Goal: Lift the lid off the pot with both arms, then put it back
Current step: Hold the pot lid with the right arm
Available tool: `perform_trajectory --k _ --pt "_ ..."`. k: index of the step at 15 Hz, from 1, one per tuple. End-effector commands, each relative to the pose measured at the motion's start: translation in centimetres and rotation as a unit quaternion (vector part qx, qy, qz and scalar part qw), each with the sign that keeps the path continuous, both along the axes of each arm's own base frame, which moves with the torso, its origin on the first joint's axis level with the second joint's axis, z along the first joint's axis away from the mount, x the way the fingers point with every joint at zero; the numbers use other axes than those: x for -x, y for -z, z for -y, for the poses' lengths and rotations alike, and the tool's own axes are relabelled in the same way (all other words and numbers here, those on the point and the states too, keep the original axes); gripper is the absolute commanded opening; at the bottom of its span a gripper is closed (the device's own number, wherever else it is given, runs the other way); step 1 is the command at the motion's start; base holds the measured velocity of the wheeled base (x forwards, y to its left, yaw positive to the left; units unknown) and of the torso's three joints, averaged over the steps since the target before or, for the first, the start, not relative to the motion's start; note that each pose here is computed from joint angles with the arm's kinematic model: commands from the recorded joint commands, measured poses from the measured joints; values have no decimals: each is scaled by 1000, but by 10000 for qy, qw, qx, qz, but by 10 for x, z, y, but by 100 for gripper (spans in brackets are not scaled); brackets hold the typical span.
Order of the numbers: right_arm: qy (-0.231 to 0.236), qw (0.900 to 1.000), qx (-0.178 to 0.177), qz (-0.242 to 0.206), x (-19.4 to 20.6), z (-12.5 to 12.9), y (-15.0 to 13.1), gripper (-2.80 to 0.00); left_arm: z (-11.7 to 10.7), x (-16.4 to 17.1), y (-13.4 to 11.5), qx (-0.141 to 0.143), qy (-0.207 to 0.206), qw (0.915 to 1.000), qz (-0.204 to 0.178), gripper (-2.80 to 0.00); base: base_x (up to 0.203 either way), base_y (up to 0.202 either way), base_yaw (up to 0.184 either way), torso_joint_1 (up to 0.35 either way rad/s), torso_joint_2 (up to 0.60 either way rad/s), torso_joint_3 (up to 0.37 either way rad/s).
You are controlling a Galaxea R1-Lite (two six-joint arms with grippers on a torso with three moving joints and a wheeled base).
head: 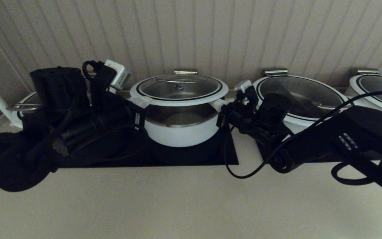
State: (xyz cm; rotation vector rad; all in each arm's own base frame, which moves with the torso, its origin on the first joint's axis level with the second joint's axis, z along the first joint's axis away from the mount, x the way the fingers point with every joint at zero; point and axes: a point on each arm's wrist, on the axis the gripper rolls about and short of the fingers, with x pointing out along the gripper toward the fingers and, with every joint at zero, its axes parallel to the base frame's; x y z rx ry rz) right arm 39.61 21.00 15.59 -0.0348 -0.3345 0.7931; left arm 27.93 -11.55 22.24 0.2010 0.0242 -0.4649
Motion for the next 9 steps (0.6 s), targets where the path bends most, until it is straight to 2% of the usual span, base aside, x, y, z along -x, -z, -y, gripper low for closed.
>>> perform_trajectory --k 1,5,9 --pt "-4 10000 -19 46 1 0 -2 -280 -4 9 -8 50 7 9999 128 -280 0 0 0 0 0 0" --pt "-4 10000 -15 40 0 0 -2 -280 -9 23 -8 56 32 9999 121 -280 0 0 0 0 0 0" --pt "-2 10000 -8 41 0 0 -2 -280 -13 35 7 -12 68 9999 -121 -280 0 0 0 0 0 0"
